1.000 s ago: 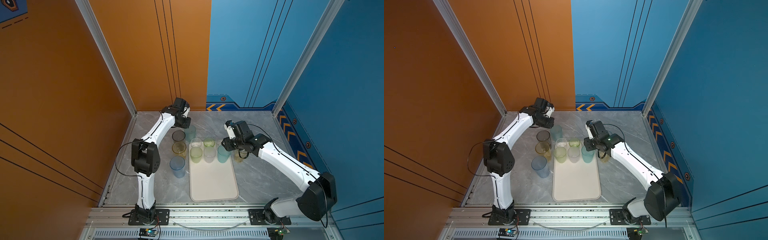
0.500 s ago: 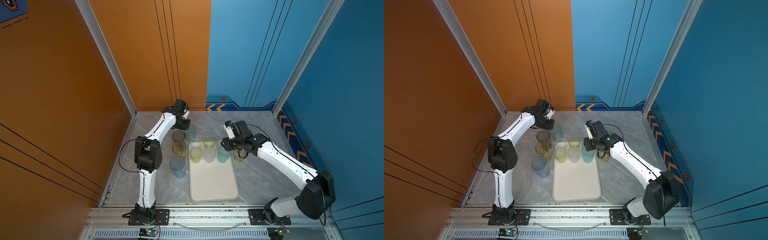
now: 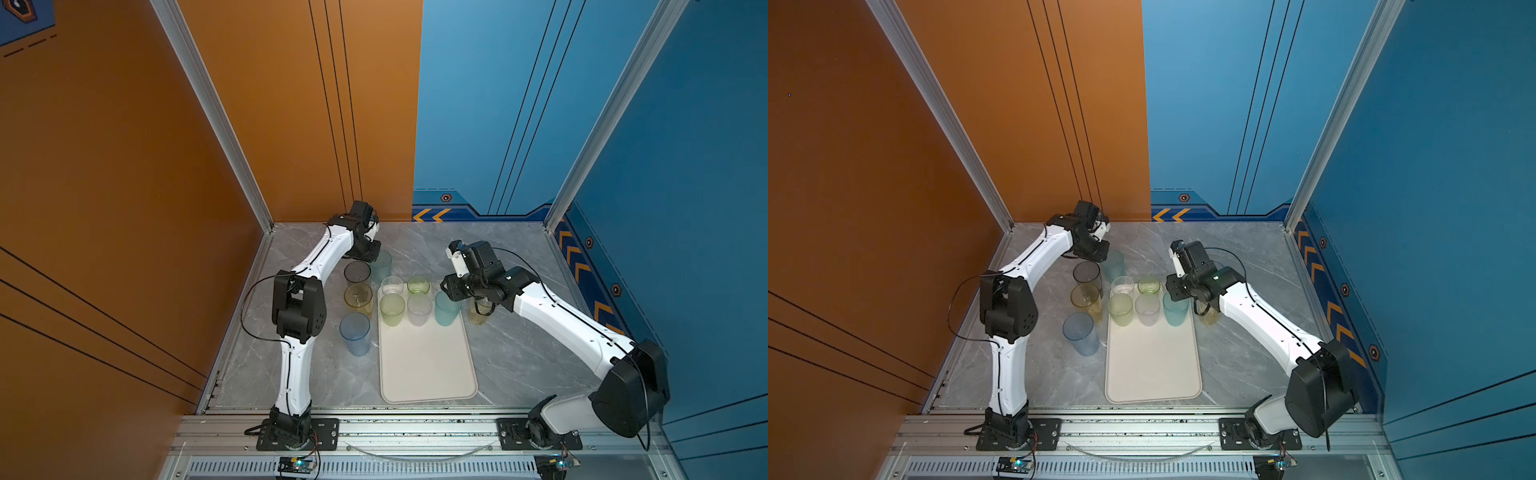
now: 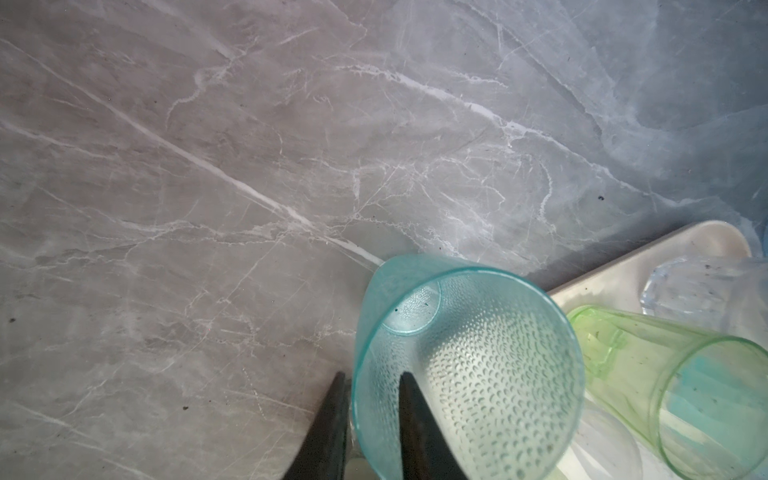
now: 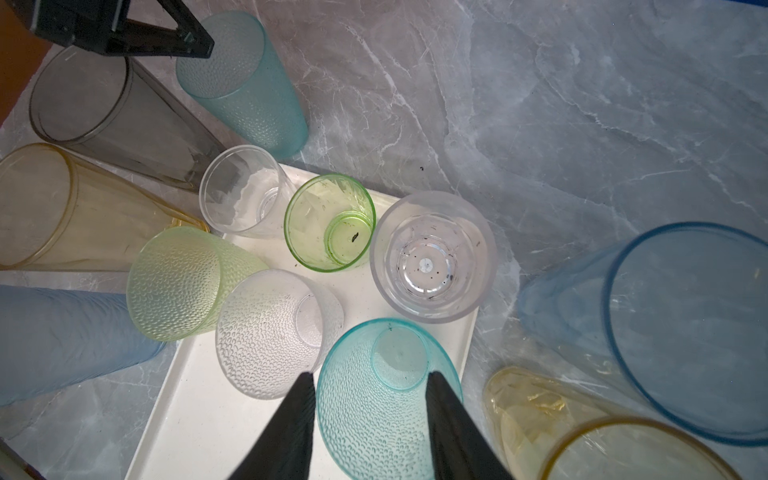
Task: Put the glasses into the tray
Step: 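Lower the left gripper onto the teal dotted cup's rim and close, then lift the teal cup over the tray while the right gripper rises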
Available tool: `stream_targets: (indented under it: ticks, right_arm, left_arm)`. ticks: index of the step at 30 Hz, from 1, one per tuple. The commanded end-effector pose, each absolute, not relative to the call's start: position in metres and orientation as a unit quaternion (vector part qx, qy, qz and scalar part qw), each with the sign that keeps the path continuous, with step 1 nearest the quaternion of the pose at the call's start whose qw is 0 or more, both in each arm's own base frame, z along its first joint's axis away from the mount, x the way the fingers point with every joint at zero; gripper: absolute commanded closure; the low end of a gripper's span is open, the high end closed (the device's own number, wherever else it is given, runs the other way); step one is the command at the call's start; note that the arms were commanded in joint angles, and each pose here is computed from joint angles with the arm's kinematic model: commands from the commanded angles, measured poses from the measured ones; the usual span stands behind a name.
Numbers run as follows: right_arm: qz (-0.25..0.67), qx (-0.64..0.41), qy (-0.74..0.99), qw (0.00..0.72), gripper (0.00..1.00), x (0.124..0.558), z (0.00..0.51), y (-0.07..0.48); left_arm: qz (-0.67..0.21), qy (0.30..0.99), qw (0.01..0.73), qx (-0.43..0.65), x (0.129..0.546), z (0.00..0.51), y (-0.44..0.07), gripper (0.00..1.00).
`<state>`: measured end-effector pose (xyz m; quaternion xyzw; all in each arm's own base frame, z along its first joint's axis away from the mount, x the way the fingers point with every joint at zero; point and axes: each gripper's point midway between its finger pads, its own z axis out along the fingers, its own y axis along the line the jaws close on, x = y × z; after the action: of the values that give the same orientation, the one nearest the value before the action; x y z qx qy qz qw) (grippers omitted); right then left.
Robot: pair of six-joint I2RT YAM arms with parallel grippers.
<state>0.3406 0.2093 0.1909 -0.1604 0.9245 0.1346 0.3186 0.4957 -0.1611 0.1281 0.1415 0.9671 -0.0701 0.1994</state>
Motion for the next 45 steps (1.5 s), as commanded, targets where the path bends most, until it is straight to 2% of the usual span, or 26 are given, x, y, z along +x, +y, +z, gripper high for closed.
stream_targets:
  ticks: [1,14,24,31,45]
  right_arm:
    - [0.141,-0.166,0.923,0.317,0.57,0.342,0.189,0.212]
    - [0.140,-0.159,0.925,0.316,0.56,0.344,0.184,0.208]
    - [0.142,-0.158,0.926,0.314,0.56,0.343,0.182,0.207]
    - [0.141,-0.156,0.926,0.314,0.57,0.342,0.183,0.205]
    - [0.142,-0.147,0.926,0.317,0.57,0.339,0.184,0.202]
  left_arm:
    - [-0.067,0.968,0.195,0.146,0.499,0.128,-0.158,0.76]
    - [-0.050,0.969,0.190,0.149,0.505,0.124,-0.158,0.87]
    - [-0.047,0.970,0.180,0.156,0.505,0.118,-0.160,0.88]
    - [-0.046,0.969,0.185,0.156,0.506,0.121,-0.162,0.99]
    - [-0.034,0.952,0.242,0.186,0.506,0.171,-0.182,1.00]
